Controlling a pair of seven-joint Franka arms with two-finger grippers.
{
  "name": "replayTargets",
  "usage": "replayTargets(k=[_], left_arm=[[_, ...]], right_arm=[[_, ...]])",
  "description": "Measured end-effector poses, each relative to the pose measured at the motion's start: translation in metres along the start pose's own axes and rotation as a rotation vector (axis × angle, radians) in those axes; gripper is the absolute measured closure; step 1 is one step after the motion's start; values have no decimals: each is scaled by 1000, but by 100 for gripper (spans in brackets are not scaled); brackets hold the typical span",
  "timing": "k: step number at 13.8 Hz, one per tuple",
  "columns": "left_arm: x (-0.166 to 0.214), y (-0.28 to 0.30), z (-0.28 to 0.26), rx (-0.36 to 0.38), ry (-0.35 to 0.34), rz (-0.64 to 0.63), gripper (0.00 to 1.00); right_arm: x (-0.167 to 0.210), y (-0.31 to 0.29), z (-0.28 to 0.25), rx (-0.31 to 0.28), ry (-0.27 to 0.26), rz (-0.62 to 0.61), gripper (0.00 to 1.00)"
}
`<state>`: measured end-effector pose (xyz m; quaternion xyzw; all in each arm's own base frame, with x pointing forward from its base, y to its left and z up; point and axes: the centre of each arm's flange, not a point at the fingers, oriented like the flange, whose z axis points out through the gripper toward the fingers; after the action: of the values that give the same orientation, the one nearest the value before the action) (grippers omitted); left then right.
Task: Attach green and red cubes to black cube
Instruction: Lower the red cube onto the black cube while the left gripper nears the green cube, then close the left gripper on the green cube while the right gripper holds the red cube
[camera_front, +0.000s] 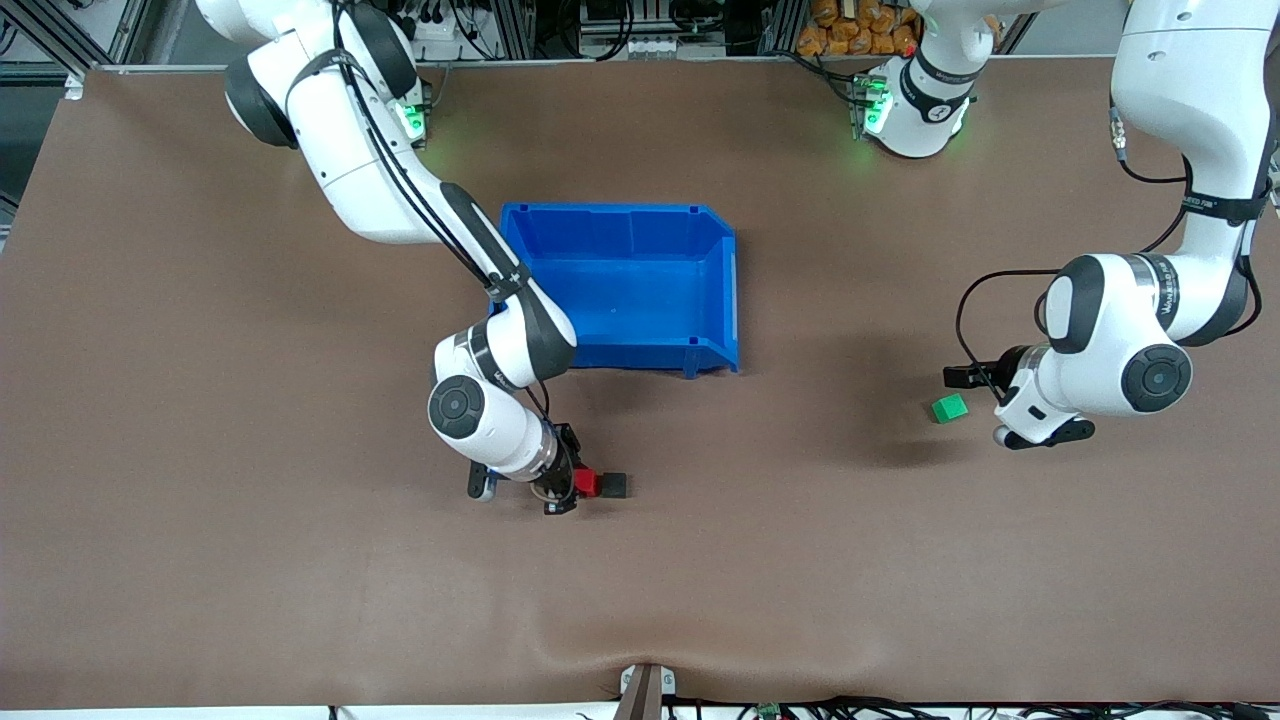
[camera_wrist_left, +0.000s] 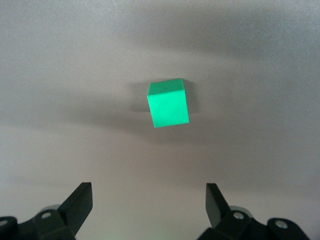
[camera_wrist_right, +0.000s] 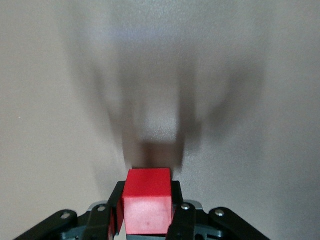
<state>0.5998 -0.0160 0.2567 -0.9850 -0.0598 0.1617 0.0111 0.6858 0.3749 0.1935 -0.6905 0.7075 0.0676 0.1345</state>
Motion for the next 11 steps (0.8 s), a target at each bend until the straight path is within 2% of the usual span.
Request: replayTargets(k=[11], left_arm=[[12,1,18,-19,31,-36,0]], right_arm=[[-1,2,6,-3,1,-3,60]])
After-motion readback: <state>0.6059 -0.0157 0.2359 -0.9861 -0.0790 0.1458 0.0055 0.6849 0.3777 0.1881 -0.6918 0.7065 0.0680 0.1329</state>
